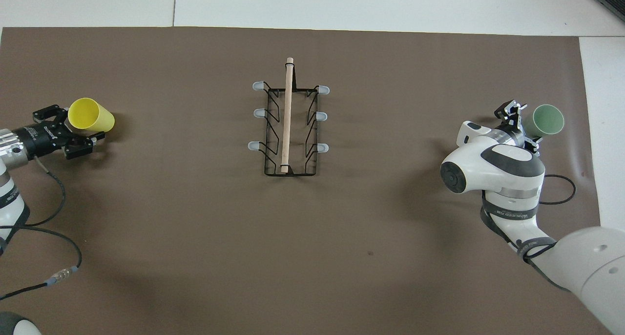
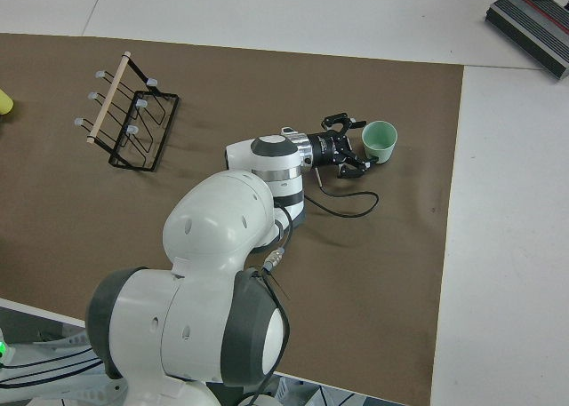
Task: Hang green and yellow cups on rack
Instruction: 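Grasp the yellow cup with the left gripper while the right grasps green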
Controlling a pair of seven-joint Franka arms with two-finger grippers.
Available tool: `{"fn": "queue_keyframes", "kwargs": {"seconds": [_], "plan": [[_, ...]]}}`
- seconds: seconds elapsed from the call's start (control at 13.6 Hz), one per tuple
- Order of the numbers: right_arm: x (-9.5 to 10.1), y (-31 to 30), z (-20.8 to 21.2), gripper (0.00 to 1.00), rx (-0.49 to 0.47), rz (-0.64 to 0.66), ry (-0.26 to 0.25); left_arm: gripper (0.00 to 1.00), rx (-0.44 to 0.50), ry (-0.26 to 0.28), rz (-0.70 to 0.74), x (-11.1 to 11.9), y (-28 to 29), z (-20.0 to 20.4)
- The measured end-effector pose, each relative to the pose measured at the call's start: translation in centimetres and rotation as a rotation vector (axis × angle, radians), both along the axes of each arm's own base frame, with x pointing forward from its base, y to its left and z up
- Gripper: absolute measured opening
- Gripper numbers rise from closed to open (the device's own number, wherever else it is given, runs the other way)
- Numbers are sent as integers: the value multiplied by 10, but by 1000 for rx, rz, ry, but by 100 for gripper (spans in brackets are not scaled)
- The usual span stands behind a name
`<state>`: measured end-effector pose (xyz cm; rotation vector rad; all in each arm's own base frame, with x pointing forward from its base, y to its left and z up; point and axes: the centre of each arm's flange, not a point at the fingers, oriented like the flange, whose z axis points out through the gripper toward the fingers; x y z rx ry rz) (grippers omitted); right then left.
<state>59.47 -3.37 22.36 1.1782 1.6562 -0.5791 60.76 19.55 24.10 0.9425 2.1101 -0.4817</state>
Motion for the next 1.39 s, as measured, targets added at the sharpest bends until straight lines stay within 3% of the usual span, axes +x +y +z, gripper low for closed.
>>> {"fn": "queue_keyframes", "kwargs": {"seconds": [0.81,0.95,1.03,1.17,1.39], "plan": [[-7,-33,-5,100,22,-31,-1,100,24,-77,-87,12,-36,10],[-7,-32,-6,85,24,-23,0,100,39,-82,-92,15,-44,8],[-7,-32,-6,70,22,-20,0,90,59,-93,-98,17,-49,8],[-7,-32,-6,69,21,-19,0,65,105,-133,-130,22,-63,15],[-6,-28,0,69,37,-33,-9,64,157,-191,-169,31,-75,37]]}}
